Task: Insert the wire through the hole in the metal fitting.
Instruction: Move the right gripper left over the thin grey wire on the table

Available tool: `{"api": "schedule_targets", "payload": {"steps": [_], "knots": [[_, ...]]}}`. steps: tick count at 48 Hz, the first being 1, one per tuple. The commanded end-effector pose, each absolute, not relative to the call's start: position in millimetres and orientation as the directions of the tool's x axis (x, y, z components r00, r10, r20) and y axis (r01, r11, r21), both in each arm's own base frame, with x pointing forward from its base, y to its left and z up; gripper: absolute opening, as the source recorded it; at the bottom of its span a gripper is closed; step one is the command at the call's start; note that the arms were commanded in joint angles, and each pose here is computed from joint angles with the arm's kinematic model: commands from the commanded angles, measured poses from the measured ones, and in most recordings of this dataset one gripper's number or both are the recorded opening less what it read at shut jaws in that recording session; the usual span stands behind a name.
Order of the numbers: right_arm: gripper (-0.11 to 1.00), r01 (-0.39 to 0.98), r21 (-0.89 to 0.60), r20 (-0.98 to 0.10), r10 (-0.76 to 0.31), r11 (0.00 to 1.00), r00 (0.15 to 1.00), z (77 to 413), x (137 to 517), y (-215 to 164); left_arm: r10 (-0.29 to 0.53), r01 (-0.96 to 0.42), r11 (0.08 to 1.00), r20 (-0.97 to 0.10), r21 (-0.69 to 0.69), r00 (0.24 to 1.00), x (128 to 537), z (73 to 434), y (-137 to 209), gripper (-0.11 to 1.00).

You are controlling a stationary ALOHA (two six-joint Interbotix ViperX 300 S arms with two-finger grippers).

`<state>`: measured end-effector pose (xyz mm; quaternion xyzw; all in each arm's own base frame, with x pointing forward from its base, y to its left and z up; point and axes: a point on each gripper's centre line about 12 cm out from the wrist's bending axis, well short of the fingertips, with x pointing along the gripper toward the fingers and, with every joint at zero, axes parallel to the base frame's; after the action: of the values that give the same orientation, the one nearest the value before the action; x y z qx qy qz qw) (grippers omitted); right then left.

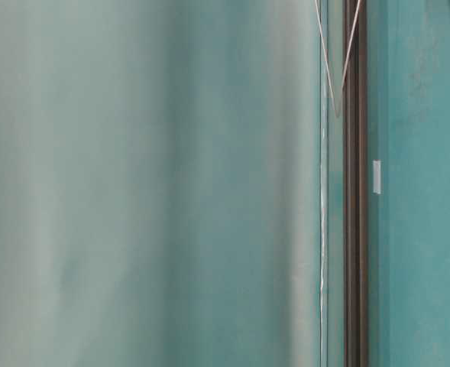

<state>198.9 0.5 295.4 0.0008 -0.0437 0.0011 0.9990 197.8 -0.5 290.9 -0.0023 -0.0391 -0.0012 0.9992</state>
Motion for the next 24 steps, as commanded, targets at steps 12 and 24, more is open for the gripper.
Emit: {"api": "schedule_targets", "payload": {"steps": [12, 24], "knots": [[-0.03, 0.004, 0.047, 0.044, -0.006, 0.999, 0.999, 284.7, 200.4, -1.1, 0.021, -0.020, 1.000, 0.078, -0.011, 0.997, 200.2, 291.1, 3.3, -0.07], [-0.03, 0.006, 0.101, -0.005, -0.006, 0.995, 1.000, 285.7, 213.7, -1.1, 0.030, -0.031, 0.999, 0.035, 0.036, 0.999, 212.5, 287.4, 5.4, -0.10]]}}
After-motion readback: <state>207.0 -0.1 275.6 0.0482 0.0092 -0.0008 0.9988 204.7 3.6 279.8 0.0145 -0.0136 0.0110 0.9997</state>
